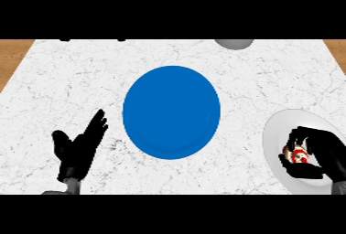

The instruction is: Pick the cupcake from the plate and place it in the plate

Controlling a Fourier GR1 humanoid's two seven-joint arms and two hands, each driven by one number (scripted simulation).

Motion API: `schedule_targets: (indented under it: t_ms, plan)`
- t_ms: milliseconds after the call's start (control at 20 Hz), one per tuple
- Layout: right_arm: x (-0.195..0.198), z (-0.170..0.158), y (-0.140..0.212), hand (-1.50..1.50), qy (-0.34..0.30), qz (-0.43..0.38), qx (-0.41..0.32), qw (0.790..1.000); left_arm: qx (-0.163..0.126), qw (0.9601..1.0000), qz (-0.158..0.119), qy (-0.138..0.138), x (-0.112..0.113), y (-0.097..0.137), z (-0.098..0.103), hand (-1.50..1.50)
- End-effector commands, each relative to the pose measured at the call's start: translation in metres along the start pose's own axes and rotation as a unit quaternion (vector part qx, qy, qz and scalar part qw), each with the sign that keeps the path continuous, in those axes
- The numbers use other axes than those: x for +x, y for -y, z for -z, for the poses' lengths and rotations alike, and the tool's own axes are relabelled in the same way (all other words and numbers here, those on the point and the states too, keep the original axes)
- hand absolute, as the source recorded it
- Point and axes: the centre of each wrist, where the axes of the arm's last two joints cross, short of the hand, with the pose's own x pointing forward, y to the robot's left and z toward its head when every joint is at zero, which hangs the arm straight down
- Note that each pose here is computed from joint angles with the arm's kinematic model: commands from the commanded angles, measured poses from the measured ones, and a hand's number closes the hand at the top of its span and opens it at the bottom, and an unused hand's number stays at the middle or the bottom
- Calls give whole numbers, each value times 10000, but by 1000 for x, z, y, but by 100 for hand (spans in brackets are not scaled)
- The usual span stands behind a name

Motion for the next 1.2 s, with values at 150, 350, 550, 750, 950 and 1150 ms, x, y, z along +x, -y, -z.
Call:
schedule_targets:
  t_ms: [150,350,550,750,950,1150]
  plan:
    - [144,14,-39,150,735,904,-735,9905,-236,9995,119,-154,-2,7,4,0]
    - [187,11,-31,150,791,907,-1559,9804,-329,9991,83,-258,-4,11,4,0]
    - [215,6,-28,150,609,1150,-2120,9686,-348,9988,118,-315,-5,14,6,0]
    - [236,1,-25,150,207,1613,-2710,9488,-364,9988,122,-298,0,15,9,0]
    - [253,-5,-36,150,-197,2013,-3005,9321,-398,9986,81,-331,-2,22,8,0]
    - [274,-7,-38,150,-271,2445,-3465,9052,-416,9985,86,-336,-3,22,7,0]
